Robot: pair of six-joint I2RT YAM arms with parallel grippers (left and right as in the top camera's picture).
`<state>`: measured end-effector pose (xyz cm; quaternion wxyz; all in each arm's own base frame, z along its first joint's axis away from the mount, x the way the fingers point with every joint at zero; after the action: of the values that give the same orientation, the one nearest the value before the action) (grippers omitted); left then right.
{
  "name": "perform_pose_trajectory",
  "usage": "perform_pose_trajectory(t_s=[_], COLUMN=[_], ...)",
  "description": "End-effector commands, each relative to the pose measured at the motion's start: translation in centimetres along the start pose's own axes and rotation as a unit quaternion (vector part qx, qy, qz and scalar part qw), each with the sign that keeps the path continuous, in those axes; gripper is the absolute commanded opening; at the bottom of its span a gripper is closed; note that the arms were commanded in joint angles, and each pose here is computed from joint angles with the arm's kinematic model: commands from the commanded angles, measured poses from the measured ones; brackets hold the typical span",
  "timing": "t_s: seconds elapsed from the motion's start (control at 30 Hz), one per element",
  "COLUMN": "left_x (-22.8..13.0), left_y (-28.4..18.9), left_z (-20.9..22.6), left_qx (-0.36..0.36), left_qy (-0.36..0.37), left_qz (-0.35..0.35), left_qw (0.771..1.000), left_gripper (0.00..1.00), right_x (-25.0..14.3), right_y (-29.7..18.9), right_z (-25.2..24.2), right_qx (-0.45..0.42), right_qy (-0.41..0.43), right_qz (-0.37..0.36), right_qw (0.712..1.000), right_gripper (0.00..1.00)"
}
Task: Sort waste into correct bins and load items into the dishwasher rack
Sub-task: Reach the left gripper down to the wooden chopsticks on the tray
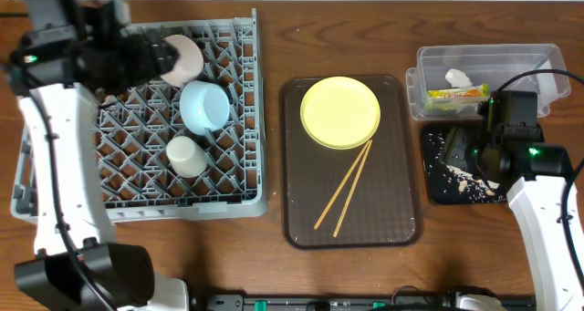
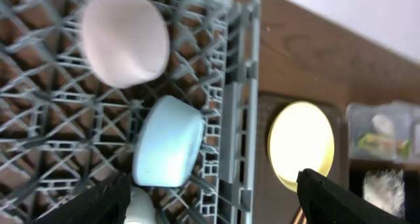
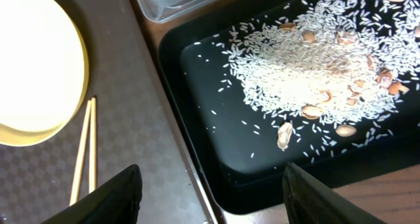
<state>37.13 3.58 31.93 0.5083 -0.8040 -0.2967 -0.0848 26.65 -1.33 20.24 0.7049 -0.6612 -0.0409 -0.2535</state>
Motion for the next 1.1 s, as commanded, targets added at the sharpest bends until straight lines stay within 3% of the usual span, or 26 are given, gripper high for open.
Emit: perform_pose_trajectory(t_s=[0.0, 0.2, 0.3, 0.57, 0.83, 1.07], left_x=[-1.2, -4.0, -5.8, -11.5, -15.7, -20.7], left_y=[2.2, 5.2, 7.0, 13.5, 17.3, 16.9], left_z=[-2.3, -7.6, -10.4, -17.4, -19.1, -18.2], left_qx=[0.048, 0.054, 0.044, 0.0, 0.032, 0.074], left_qy=[0.052, 0.133, 0.174, 0.269, 0.317, 0.343], left_qz=[0.017, 0.047, 0.063, 0.104, 0.132, 0.235], left_qw=[0.997, 0.989, 0.982, 0.957, 0.939, 0.906], left_gripper=[0.83, 0.84, 0.9, 0.92, 0.92, 0.91], right_x=[0.4, 0.4, 0.5, 0.4, 0.0, 0.0], right_y=[-0.6, -0.7, -0.7, -0.6, -0.6, -0.6], right_z=[0.5, 0.9, 0.9, 0.5, 0.3, 0.3], right_qx=[0.021, 0.042, 0.042, 0.021, 0.016, 0.017], right_qy=[-0.014, -0.041, -0.041, -0.04, -0.04, -0.04], right_qz=[-0.012, -0.012, -0.014, -0.012, -0.002, -0.002], right_qw=[1.0, 0.998, 0.998, 0.999, 0.999, 0.999], right_gripper=[0.68, 0.68, 0.68, 0.67, 0.68, 0.68])
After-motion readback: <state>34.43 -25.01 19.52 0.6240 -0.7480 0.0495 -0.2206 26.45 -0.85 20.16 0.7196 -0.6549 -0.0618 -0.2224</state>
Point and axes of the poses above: each gripper's point midway between its finger pads, its own y axis out along the fingers, its own z axis along the line the jaws close on, x = y × z, the point moved 7 cm from there along -y, back along the fingers, and after that the axes turned 4 degrees about -y, right-handed, at the moved point
